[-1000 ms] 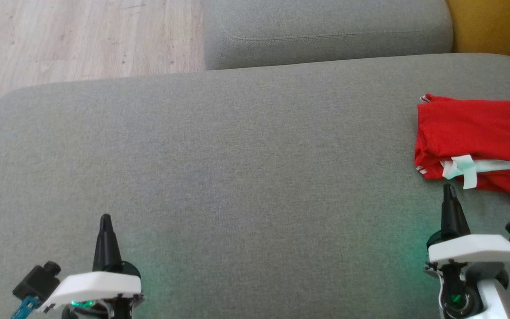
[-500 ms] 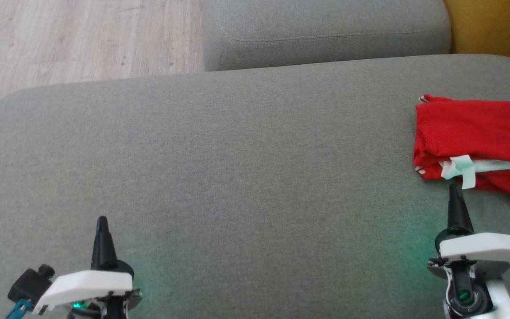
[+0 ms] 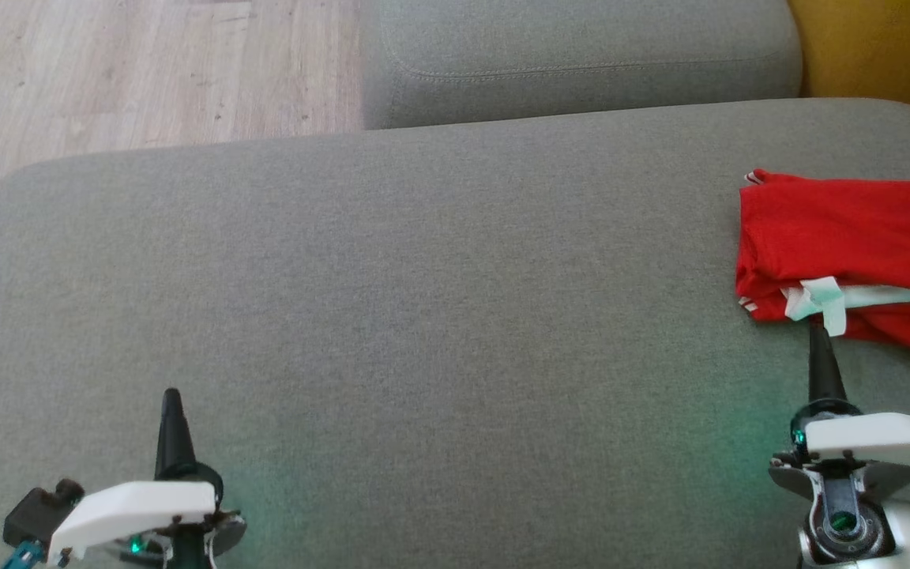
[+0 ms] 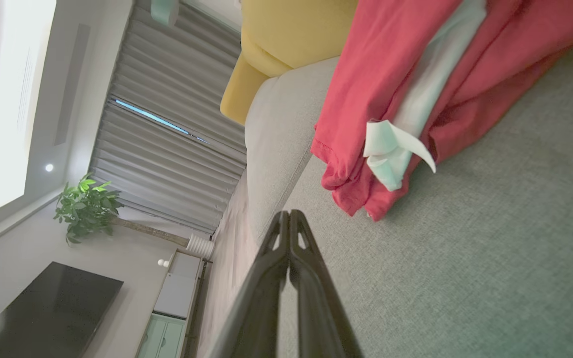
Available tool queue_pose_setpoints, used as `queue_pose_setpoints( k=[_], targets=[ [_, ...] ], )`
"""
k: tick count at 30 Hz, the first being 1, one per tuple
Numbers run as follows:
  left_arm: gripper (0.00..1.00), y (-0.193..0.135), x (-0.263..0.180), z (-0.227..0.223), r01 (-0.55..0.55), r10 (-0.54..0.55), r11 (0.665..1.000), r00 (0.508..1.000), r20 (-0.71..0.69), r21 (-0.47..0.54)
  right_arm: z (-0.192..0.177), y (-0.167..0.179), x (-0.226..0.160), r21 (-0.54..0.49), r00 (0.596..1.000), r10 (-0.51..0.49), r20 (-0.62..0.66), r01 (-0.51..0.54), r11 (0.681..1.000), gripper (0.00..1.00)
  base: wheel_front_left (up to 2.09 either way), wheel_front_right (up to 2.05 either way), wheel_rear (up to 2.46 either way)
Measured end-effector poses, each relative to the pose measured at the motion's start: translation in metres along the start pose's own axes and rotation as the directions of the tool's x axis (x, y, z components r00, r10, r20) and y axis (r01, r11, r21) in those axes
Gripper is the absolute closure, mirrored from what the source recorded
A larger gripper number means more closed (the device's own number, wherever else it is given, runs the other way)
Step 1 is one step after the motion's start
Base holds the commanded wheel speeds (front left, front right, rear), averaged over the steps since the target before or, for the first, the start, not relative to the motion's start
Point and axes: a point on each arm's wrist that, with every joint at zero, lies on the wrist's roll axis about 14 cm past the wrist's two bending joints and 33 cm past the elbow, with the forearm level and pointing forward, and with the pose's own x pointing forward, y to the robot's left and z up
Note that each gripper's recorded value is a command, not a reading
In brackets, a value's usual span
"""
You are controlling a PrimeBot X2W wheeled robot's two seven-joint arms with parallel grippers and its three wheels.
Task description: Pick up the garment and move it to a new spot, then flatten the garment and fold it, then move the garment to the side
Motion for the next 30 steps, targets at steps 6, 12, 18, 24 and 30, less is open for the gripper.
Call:
queue_pose_setpoints(
  k=[6, 12, 18, 24, 30],
  targets=[
    [1.0, 0.0, 0.0, 0.003, -0.002, 0.002, 0.998, 1.0, 0.001, -0.058, 0.002, 0.001, 0.0, 0.066, 1.0, 0.002, -0.001, -0.002, 0.998, 1.0, 0.0, 0.0, 0.0],
    [1.0, 0.0, 0.001, 0.006, 0.001, 0.0, 0.993, 1.0, 0.004, -0.115, 0.005, 0.002, 0.0, 0.131, 1.0, 0.005, 0.005, -0.006, 0.991, 1.0, 0.0, 0.0, 0.0],
    [1.0, -0.001, 0.001, 0.006, 0.004, -0.004, 0.986, 1.0, 0.0, -0.17, 0.009, 0.003, -0.001, 0.195, 1.0, 0.011, 0.014, -0.014, 0.981, 1.0, 0.0, 0.0, 0.0],
    [1.0, -0.003, 0.001, 0.009, 0.01, -0.01, 0.974, 1.0, 0.002, -0.226, 0.01, 0.005, -0.001, 0.259, 1.0, 0.02, 0.012, -0.022, 0.965, 1.0, 0.0, 0.0, 0.0],
    [1.0, -0.005, 0.003, 0.014, 0.021, -0.019, 0.96, 1.0, 0.009, -0.28, 0.013, 0.008, -0.001, 0.32, 0.999, 0.033, 0.014, -0.035, 0.947, 1.0, 0.0, 0.0, 0.0]
  ],
)
